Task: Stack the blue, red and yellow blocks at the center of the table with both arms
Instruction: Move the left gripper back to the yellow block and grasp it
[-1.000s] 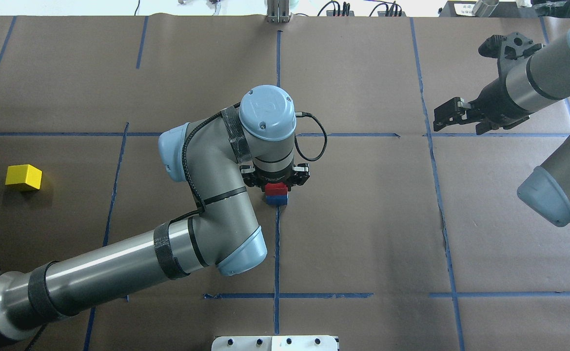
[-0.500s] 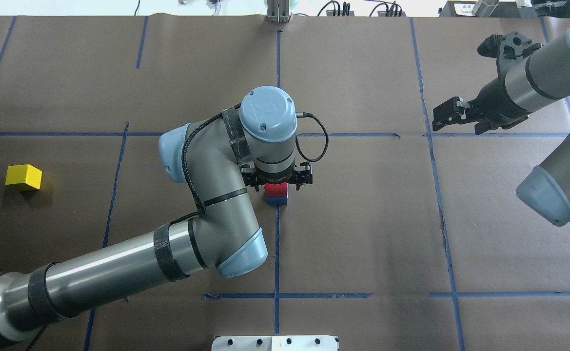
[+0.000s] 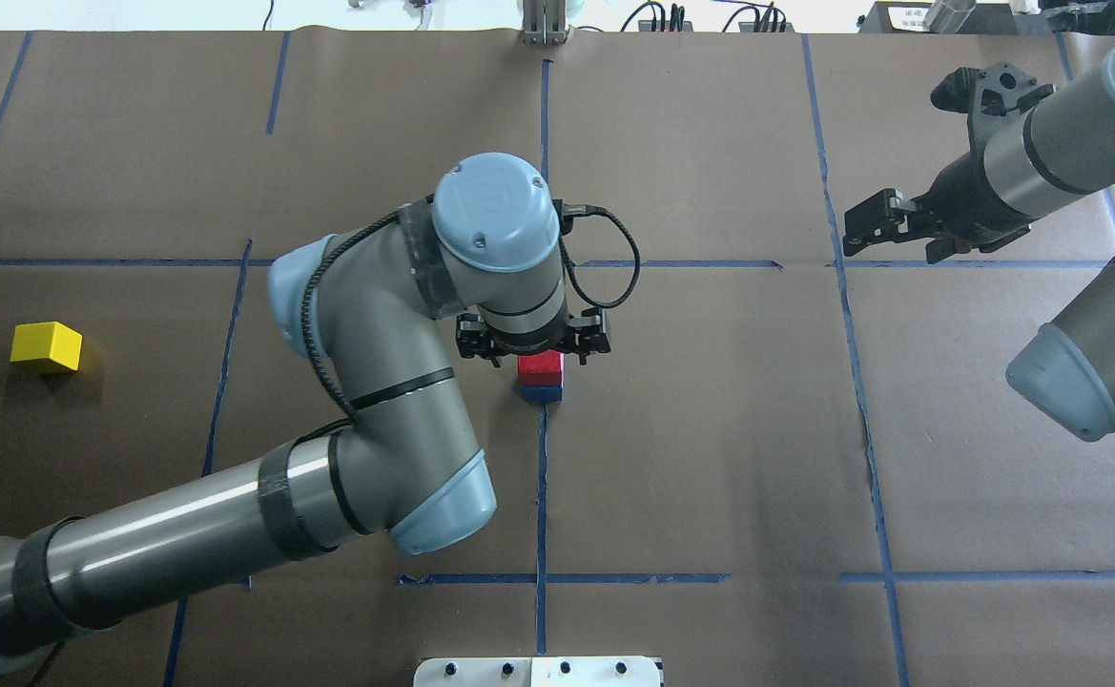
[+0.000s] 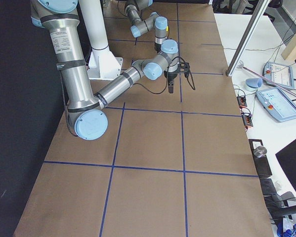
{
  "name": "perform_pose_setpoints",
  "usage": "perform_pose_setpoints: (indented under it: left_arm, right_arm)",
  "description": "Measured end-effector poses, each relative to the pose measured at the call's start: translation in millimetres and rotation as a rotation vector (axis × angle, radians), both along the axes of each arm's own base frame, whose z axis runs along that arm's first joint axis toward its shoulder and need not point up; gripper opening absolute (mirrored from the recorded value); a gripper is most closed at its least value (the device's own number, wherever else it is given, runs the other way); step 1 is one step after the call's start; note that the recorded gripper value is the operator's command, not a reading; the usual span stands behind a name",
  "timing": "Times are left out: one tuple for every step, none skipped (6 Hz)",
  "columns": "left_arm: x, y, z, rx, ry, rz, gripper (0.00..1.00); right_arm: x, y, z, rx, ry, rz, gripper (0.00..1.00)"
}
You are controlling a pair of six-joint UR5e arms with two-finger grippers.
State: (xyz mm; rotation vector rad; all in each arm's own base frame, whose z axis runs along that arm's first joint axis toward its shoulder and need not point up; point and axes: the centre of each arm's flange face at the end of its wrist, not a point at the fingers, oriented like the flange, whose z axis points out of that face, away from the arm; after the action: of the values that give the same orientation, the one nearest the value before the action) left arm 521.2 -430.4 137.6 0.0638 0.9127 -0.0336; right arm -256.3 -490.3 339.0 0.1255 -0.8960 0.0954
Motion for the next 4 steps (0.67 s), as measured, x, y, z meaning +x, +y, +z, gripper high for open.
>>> perform_pose_setpoints:
  left_arm:
    - [-45.5,-0.8,25.3,0.040,-0.005,-0.004,1.00]
    - [-92.3,-7.3,62.3,0.102,-0.036,0.009,1.00]
    - [-147.1,-15.4,118.9,0.151,-0.097,0.040,1.00]
    - [-206.4,-22.1,184.9,0.165,-0.159,0.085,1.00]
  right_arm:
    - [0.3,0.4,1.6,-0.003,0.002,0.000,1.00]
    - [1.4,0.9,2.9,-0.006,0.002,0.000,1.00]
    - [2.8,1.6,4.0,-0.008,0.003,0.001,1.00]
    - [4.6,3.5,6.6,-0.012,0.005,0.002,1.00]
